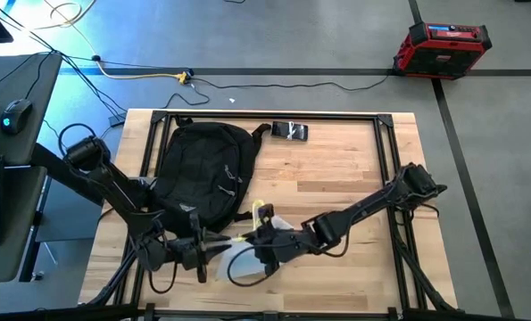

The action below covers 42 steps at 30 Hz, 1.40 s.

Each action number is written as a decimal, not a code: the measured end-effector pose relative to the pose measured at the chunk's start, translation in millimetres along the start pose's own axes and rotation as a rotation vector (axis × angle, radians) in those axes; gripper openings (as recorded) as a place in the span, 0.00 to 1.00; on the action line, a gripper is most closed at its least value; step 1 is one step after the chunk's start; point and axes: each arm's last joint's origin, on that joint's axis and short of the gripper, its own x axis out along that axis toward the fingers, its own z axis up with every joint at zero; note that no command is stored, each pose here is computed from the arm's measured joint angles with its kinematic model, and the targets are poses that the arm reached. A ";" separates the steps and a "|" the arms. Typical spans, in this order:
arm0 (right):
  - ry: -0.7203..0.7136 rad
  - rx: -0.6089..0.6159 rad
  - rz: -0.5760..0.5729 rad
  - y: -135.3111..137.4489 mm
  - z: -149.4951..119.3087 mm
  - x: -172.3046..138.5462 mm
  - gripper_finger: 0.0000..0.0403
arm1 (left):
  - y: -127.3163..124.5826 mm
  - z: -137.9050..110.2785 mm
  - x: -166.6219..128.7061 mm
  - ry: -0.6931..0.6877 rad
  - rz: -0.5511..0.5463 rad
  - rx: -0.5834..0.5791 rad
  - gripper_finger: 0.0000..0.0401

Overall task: Unpack backpack
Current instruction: Close the transparent zip bag

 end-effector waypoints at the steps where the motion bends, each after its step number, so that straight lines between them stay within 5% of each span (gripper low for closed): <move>1: 0.007 -0.012 -0.012 1.6 0.0 -1.2 0.00 | 1.9 1.6 -0.8 -0.007 -0.008 -0.030 0.22; 7: 0.027 -0.057 -0.015 8.6 -1.9 -2.0 0.00 | 15.8 1.0 10.0 -0.003 -0.051 -0.273 0.27; 15: 0.048 -0.082 -0.041 10.9 -4.5 -0.5 0.00 | 26.3 -17.2 40.3 0.070 -0.327 -0.436 0.28; 27: 0.058 -0.089 -0.039 12.2 -5.4 -1.2 0.00 | 29.4 -31.2 43.2 0.188 -0.197 -0.421 0.27; 42: 0.060 -0.093 -0.032 13.2 -5.6 -1.7 0.00 | 35.0 -15.6 29.1 0.119 -0.243 -0.441 0.23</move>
